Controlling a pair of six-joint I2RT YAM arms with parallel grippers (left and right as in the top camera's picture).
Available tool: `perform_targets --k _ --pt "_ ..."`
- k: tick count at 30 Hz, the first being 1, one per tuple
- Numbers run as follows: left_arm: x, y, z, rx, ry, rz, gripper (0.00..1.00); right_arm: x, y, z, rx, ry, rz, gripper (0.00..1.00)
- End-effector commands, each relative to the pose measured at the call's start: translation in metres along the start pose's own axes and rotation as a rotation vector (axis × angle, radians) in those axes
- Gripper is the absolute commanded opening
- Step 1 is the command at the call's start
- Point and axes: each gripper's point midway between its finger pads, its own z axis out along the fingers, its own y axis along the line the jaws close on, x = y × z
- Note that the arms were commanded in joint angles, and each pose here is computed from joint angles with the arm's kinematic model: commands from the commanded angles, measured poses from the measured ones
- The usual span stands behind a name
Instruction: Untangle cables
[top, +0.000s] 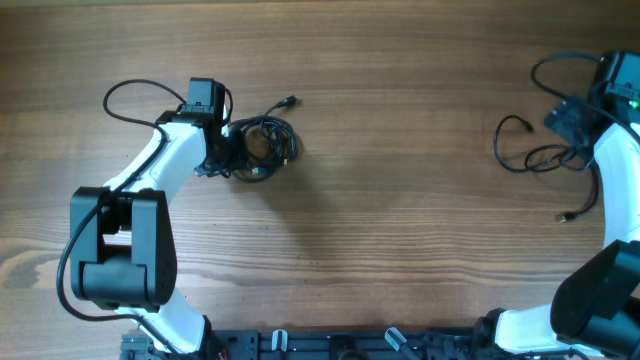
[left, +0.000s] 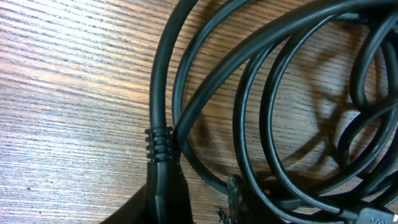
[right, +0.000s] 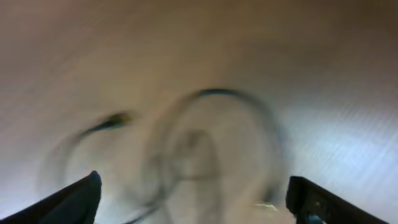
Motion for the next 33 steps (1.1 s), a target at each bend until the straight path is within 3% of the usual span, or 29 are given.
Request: perform_targets --k 1,4,7,11,18,20,22,27,28,30,31,33 --pt "0.002 -0.001 0.004 0.011 0.007 -0.002 0.29 0.026 0.075 -0.014 -0.452 0.097 -0.208 0.69" --pt "0.001 -0.002 0.004 0.013 0.002 -0.002 0.27 0.024 0.039 0.005 -0.232 0.070 -0.163 0.27" --pt "0.001 -0.002 0.004 0.013 0.001 -0.002 0.27 0.027 -0.014 0.016 0.060 0.057 -0.025 0.11" --pt "0.001 -0.002 0.004 0.013 0.001 -0.002 0.27 0.045 -0.043 0.033 0.162 0.090 0.041 0.04" --pt "0.002 -0.007 0.004 0.040 0.011 -0.002 0.26 0.079 -0.096 0.077 0.268 0.189 0.261 0.04" --pt "0.003 -0.009 0.004 0.052 0.015 -0.002 0.26 0.085 -0.091 0.092 0.206 0.218 0.288 0.04" --pt "0.003 -0.009 0.004 0.052 0.014 -0.002 0.27 0.086 -0.063 0.107 0.026 0.252 0.212 0.04" --pt "0.003 -0.009 0.004 0.052 0.015 -0.002 0.27 0.084 -0.045 0.117 -0.075 0.248 0.171 0.20" --pt "0.003 -0.009 0.004 0.052 0.015 -0.001 0.27 0.082 -0.045 0.117 -0.077 0.241 0.172 0.30" --pt "0.003 -0.009 0.004 0.052 0.015 -0.001 0.28 0.075 -0.046 0.113 -0.078 0.233 0.175 0.66" --pt "0.003 -0.009 0.004 0.052 0.015 -0.002 0.28 0.065 -0.047 0.104 -0.072 0.225 0.179 0.73" --pt "0.003 -0.009 0.004 0.052 0.015 -0.002 0.29 0.034 -0.048 0.074 -0.062 0.187 0.177 0.77"
